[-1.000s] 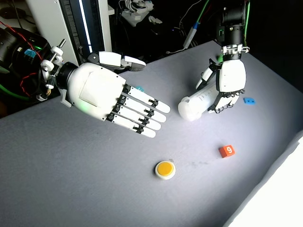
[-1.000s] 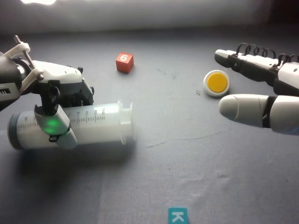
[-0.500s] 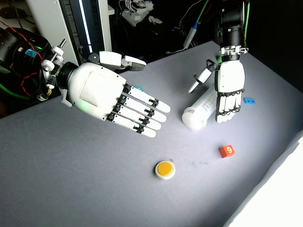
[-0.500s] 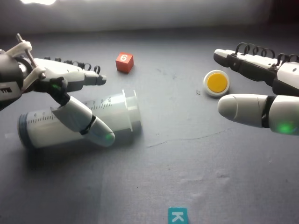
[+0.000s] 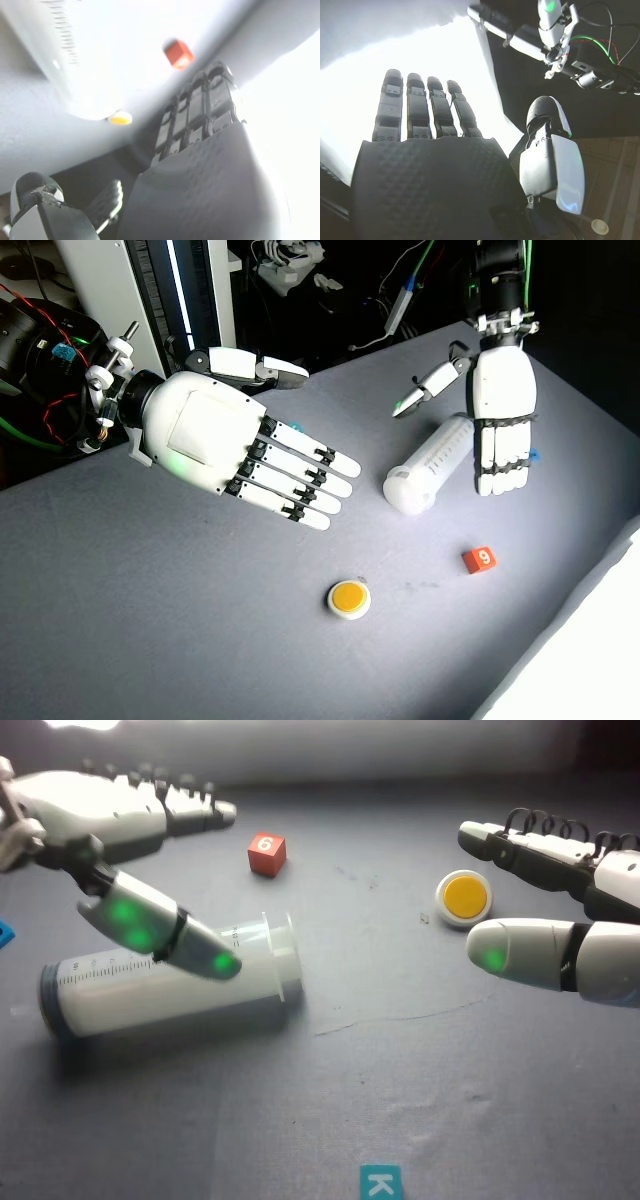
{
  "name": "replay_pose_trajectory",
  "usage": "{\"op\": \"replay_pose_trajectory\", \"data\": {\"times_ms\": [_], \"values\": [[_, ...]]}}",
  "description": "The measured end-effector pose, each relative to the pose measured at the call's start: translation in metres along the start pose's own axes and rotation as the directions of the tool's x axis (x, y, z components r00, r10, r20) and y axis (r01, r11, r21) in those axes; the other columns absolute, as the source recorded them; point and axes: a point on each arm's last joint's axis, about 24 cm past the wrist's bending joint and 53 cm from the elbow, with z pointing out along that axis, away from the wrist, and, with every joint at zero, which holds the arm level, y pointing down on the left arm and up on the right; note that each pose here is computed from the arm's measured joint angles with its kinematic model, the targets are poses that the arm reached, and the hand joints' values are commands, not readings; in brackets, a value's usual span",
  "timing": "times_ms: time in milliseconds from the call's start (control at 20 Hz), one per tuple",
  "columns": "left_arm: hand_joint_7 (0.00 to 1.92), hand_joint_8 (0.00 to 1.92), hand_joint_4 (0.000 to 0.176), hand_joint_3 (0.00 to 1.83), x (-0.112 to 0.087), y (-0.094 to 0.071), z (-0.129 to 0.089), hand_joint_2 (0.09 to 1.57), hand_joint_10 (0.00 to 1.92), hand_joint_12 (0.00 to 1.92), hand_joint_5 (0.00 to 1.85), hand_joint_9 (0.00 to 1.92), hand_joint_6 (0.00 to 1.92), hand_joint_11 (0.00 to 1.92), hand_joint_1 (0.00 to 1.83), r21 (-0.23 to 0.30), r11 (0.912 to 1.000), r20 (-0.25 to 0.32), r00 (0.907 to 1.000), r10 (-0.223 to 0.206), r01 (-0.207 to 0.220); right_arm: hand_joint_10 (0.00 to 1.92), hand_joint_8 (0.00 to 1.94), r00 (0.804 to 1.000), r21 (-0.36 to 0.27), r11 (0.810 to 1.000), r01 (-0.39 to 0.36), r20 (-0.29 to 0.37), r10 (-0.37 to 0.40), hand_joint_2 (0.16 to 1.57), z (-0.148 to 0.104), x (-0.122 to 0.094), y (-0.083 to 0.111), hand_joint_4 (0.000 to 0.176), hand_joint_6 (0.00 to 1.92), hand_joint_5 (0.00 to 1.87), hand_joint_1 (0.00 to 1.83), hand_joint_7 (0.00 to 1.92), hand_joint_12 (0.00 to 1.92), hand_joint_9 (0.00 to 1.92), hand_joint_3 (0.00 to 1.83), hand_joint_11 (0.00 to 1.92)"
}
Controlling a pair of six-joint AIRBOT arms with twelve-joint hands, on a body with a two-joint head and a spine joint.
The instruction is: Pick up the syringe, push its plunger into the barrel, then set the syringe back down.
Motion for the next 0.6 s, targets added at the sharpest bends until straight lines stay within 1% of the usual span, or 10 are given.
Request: {"op": "replay_pose_trajectory", "data": {"times_ms": [50,100,150,200,250,300,350,400,500,600], "values": [[0.52,0.92,0.0,0.0,-0.007,-0.01,-0.006,1.01,1.06,1.59,0.48,0.52,0.64,0.39,0.07,0.058,0.9982,0.018,0.9997,0.013,-0.014,1.41,1.41,1.0,-0.005,1.0,0.0,0.007,0.0,1.13,0.0,-0.002,0.001,0.0,1.34,0.49,0.0,0.59,1.38,0.56,0.01,0.45],[0.56,1.72,0.0,0.0,-0.009,-0.015,-0.01,1.03,1.75,1.85,0.4,0.6,1.45,0.68,0.14,0.096,0.9948,0.025,0.9991,0.034,-0.036,1.82,1.84,1.0,-0.005,1.0,0.001,0.008,-0.001,1.09,0.0,-0.002,0.001,0.0,1.8,0.54,0.0,0.66,1.81,0.66,0.0,0.59],[0.93,1.88,0.0,0.0,-0.008,-0.018,-0.013,1.04,1.89,1.91,0.75,0.99,1.83,1.17,0.11,0.116,0.9915,0.026,0.9981,0.055,-0.058,1.9,1.92,1.0,-0.003,1.0,0.002,0.004,-0.002,1.03,0.0,-0.001,0.001,0.0,1.9,0.74,0.0,0.87,1.9,0.82,0.0,0.75],[1.14,1.91,0.0,0.0,-0.008,-0.022,-0.018,1.04,1.91,1.92,0.97,1.21,1.9,1.34,0.08,0.155,0.9818,0.03,0.9939,0.106,-0.11,1.92,1.94,1.0,-0.004,1.0,0.004,0.003,-0.004,0.99,0.0,-0.001,0.001,0.0,1.92,0.86,0.0,0.98,1.92,0.91,0.0,0.86],[1.44,1.92,0.0,0.0,-0.009,-0.026,-0.023,1.04,1.92,1.92,1.33,1.47,1.92,1.54,0.05,0.191,0.9711,0.036,0.9897,0.139,-0.143,1.92,1.94,1.0,-0.005,1.0,0.005,0.004,-0.005,0.98,0.0,-0.001,0.001,0.0,1.92,1.11,0.0,1.24,1.92,1.22,0.0,1.22],[1.58,1.92,0.043,0.0,-0.011,-0.034,-0.036,1.03,1.92,1.92,1.57,1.6,1.92,1.63,0.05,0.253,0.9499,0.049,0.9829,0.177,-0.184,1.92,1.94,1.0,-0.009,1.0,0.004,0.009,-0.004,0.93,0.0,-0.002,0.002,0.059,1.92,1.39,0.0,1.48,1.92,1.51,0.0,1.53],[1.58,1.92,0.043,0.0,-0.012,-0.036,-0.04,1.03,1.92,1.92,1.57,1.6,1.92,1.63,0.05,0.272,0.9426,0.053,0.9811,0.186,-0.193,1.92,1.94,1.0,-0.009,1.0,0.005,0.009,-0.005,0.93,0.0,-0.003,0.002,0.059,1.92,1.39,0.0,1.48,1.92,1.51,0.0,1.53],[1.58,1.92,0.051,0.0,-0.011,-0.042,-0.05,1.03,1.92,1.92,1.57,1.59,1.92,1.62,0.02,0.314,0.9252,0.057,0.9771,0.205,-0.213,1.92,1.94,1.0,-0.01,1.0,0.007,0.009,-0.007,0.92,0.0,-0.002,0.002,0.15,1.92,1.46,0.0,1.54,1.92,1.57,0.0,1.61],[1.59,1.92,0.161,0.0,-0.005,-0.057,-0.066,1.05,1.92,1.92,1.54,1.61,1.92,1.62,0.0,0.401,0.8747,0.066,0.961,0.268,-0.272,1.92,1.94,1.0,-0.014,1.0,0.012,0.006,-0.012,0.93,0.0,-0.002,0.003,0.175,1.92,1.53,0.0,1.59,1.92,1.62,0.0,1.7],[1.61,1.92,0.175,0.01,0.0,-0.075,-0.085,1.16,1.92,1.92,1.54,1.64,1.92,1.65,0.0,0.496,0.8127,0.083,0.9483,0.306,-0.306,1.92,1.94,1.0,-0.013,1.0,0.009,0.009,-0.009,1.03,0.0,-0.002,0.003,0.176,1.92,1.6,0.0,1.65,1.92,1.68,0.04,1.75]]}}
